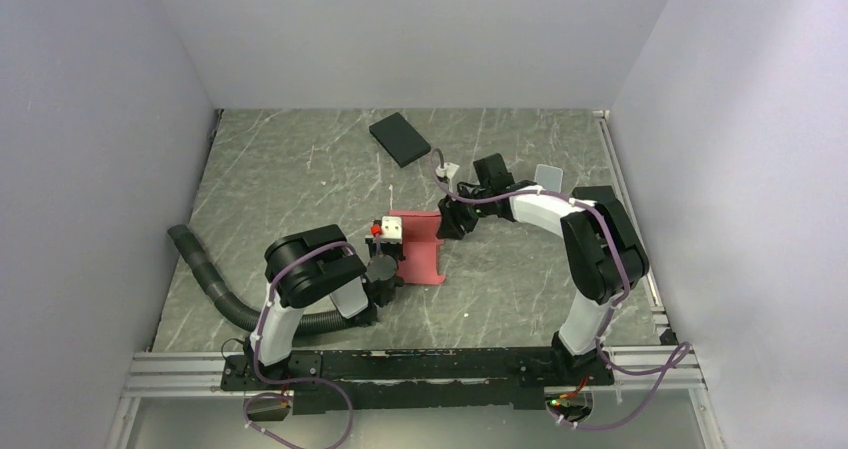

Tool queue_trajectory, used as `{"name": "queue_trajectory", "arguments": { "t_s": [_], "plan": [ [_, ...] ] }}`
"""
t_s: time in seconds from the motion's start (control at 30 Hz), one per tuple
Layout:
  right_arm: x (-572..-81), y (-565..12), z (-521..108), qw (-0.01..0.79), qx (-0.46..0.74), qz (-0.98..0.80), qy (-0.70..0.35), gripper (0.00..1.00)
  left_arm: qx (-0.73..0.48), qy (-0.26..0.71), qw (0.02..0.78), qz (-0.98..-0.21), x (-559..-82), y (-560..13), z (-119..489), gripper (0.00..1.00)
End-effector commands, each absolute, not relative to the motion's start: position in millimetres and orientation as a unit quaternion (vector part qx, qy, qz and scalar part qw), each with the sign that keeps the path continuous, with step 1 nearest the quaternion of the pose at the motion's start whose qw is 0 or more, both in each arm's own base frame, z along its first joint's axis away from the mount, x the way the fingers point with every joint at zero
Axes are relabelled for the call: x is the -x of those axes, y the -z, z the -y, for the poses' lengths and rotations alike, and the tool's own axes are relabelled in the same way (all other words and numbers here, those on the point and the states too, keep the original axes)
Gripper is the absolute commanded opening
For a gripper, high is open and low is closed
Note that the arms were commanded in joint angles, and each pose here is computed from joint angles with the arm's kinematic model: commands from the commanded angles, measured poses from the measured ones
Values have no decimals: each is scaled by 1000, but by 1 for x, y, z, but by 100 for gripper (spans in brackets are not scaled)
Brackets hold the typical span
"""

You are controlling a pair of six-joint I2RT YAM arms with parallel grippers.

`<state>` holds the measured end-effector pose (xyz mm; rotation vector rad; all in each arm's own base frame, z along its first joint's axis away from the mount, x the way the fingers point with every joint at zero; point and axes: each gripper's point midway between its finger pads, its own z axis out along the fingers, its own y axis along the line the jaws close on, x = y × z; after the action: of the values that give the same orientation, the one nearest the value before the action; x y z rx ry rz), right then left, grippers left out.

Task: Fold the paper box
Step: Fold the paper box at the center of the board.

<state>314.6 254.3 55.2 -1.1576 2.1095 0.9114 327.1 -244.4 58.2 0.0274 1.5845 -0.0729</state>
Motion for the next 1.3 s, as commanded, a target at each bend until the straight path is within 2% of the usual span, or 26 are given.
{"name": "queue_trajectory", "arguments": {
  "t_s": [0.0,0.2,0.5,0.83,1.27],
  "plan": [
    [-334,-65,-259,307,419,-789,-328,47,-44,34,695,-717,-324,-46,250,0],
    [-337,-66,-259,314,391,-794,-344,39,-48,37,694,-718,-324,-44,252,0],
    [-328,-69,-271,311,402,-781,-363,35,-49,39,694,-717,-324,-44,254,0],
    [-345,-64,-266,346,367,-806,-310,22,-50,42,694,-717,-324,-44,256,0],
    [-351,-59,-270,371,338,-825,-258,25,-38,51,699,-713,-319,-53,258,0]
  ]
}}
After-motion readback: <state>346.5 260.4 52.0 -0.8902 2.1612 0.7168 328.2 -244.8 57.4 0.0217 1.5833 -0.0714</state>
